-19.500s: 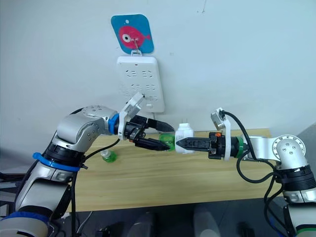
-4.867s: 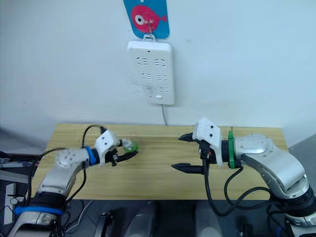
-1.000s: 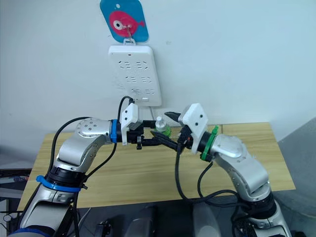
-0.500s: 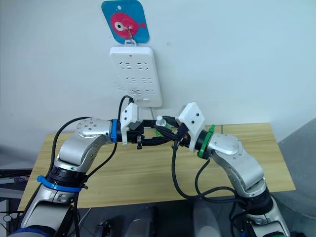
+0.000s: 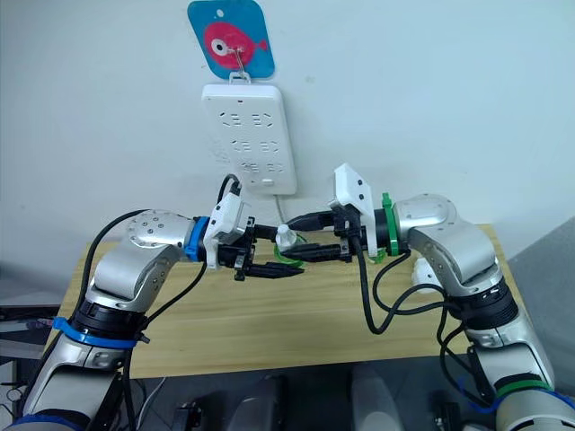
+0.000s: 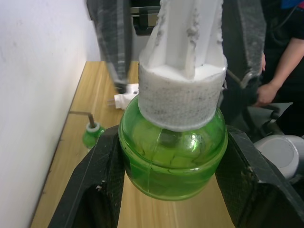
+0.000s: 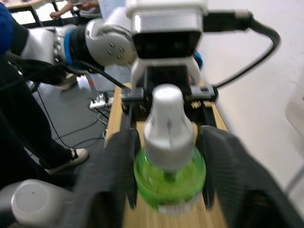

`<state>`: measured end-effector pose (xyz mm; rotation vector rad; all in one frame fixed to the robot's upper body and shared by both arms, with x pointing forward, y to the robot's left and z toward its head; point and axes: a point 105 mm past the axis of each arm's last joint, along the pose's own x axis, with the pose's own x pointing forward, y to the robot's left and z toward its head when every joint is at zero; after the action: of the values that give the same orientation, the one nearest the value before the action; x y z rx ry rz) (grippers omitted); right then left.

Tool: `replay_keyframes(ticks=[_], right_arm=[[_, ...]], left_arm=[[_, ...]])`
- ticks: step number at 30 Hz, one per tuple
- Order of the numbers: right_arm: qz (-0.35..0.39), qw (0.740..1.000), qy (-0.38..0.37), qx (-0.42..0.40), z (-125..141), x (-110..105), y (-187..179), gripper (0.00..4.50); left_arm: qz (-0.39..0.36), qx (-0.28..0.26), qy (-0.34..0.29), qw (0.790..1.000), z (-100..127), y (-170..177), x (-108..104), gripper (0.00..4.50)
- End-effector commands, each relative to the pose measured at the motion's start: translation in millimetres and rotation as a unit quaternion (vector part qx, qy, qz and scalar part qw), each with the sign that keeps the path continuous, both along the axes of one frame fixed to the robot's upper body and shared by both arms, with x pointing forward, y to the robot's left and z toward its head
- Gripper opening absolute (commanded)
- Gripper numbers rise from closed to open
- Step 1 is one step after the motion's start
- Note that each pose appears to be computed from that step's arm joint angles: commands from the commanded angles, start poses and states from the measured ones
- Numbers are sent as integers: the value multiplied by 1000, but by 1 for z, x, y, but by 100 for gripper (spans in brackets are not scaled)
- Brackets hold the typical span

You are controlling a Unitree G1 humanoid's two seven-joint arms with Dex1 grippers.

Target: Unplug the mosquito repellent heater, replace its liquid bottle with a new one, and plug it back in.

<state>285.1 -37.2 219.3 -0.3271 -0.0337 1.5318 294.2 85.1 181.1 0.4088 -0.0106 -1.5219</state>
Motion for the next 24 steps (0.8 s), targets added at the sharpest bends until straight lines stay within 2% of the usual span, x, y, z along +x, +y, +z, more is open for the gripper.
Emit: replay_keyframes(ticks=[1,5,11,18,22,24], right_arm=[[-27,998,-55,3,18,3,-17,381],[-46,997,-57,-1,13,-5,-23,384],[-114,989,-70,63,7,-12,6,384],[-174,978,-80,79,4,8,18,384],[-183,977,-84,66,6,17,4,384],[-167,982,-74,49,8,13,-9,384]], left_arm=[[17,-13,-35,999,7,2,4,230],[29,-20,-38,999,3,0,6,230],[36,-25,-37,998,2,-3,8,230],[32,-22,-39,998,2,-3,8,230],[34,-22,-39,998,2,-2,7,230],[36,-20,-40,998,2,0,7,230]])
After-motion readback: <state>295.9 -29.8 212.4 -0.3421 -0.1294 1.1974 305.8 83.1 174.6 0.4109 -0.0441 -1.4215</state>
